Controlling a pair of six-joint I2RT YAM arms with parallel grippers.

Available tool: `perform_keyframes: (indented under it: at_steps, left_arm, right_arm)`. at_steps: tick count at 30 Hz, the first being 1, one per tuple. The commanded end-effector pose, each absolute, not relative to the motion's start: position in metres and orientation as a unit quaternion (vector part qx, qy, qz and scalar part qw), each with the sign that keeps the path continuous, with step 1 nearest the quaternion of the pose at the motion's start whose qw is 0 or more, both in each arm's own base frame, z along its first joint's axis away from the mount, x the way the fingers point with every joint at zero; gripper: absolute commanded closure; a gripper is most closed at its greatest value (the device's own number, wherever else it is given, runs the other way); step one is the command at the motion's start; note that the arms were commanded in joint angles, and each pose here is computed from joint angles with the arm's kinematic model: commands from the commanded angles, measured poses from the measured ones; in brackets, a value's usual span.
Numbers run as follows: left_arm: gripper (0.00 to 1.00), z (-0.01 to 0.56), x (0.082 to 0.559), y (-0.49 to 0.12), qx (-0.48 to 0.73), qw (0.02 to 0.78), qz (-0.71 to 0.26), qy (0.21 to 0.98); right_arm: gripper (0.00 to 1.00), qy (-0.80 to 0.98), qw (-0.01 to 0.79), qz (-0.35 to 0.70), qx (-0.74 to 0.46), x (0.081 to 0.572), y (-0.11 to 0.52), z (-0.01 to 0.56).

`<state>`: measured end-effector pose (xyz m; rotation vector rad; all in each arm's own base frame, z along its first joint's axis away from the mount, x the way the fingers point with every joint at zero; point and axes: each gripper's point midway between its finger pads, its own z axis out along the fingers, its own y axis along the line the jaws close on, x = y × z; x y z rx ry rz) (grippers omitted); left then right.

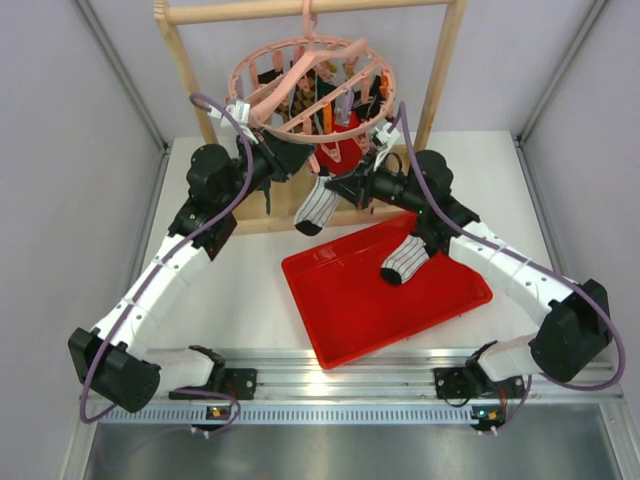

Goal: Clip the socks to the hanger
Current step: Clamp the sock onto the hanger.

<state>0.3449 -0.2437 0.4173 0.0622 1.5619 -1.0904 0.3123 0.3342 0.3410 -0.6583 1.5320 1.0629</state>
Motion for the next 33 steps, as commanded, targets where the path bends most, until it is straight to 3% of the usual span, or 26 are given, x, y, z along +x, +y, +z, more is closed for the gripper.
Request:
perform_keyframes:
  at_steps: [1,33]
  left_arm:
    - [1.0,0.408,0.337,-0.252,0.041,0.555,-0.486,0.674]
    - [1.0,0.392,0.337,-0.255,0.05,0.538,-0.479,0.692]
  right_arm:
    - [1.0,0.607,0.573,0.471,-0.285,0.307,0.345,0.377]
    - [1.0,0.591,0.578,0.464,-0.319,0.301,0.36,0.392]
